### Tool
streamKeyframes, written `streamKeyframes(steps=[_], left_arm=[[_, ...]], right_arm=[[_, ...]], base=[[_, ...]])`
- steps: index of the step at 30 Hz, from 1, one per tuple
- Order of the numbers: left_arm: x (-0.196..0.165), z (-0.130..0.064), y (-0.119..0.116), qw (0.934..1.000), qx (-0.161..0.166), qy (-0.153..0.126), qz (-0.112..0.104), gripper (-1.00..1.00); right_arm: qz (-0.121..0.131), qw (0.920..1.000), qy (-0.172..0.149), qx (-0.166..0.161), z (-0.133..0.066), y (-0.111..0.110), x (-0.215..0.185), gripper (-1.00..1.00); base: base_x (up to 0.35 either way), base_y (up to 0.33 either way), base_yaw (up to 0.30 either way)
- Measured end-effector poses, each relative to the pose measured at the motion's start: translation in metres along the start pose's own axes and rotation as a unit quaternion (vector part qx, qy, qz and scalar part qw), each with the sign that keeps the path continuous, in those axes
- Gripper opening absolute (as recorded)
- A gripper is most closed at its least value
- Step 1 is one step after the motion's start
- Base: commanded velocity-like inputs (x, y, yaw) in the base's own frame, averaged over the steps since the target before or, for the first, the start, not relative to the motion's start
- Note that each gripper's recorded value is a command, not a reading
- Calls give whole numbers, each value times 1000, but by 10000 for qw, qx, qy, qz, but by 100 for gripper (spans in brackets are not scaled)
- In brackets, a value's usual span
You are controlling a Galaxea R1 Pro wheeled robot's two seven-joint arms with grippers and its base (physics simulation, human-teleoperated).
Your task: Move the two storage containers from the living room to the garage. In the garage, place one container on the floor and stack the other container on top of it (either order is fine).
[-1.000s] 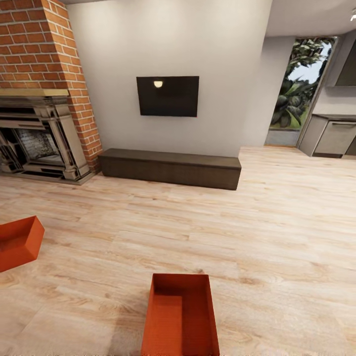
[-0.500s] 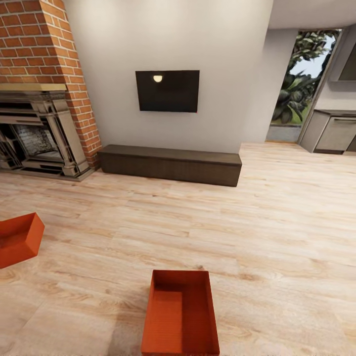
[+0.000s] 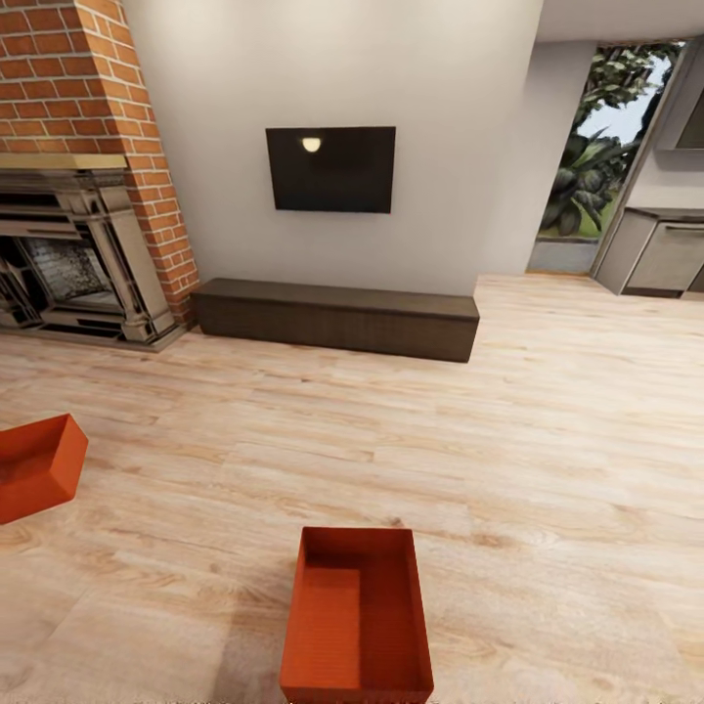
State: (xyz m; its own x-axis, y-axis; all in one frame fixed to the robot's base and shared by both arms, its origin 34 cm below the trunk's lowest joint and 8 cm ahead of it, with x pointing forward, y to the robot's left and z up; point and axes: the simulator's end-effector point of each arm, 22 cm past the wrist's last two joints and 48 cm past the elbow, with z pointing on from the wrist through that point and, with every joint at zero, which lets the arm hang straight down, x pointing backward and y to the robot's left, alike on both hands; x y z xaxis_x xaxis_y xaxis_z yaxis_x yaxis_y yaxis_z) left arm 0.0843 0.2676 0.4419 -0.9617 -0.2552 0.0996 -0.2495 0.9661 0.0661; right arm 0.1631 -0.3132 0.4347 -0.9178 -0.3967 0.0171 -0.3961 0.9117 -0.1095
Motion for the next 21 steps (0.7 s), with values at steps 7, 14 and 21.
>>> streamKeyframes(steps=[7,14,21], left_arm=[[4,0,1,10000,-13,55,4,100],[9,0,2,9999,-27,112,6,100],[13,-1,4,9999,-47,165,-3,100]], right_arm=[[-6,10000,51,-21,0,2,4,100],[-13,9999,103,-43,0,3,8,100],[-18,9999,149,-66,0,5,12,100]], base=[[0,0,0],[0,0,0],[0,0,0]])
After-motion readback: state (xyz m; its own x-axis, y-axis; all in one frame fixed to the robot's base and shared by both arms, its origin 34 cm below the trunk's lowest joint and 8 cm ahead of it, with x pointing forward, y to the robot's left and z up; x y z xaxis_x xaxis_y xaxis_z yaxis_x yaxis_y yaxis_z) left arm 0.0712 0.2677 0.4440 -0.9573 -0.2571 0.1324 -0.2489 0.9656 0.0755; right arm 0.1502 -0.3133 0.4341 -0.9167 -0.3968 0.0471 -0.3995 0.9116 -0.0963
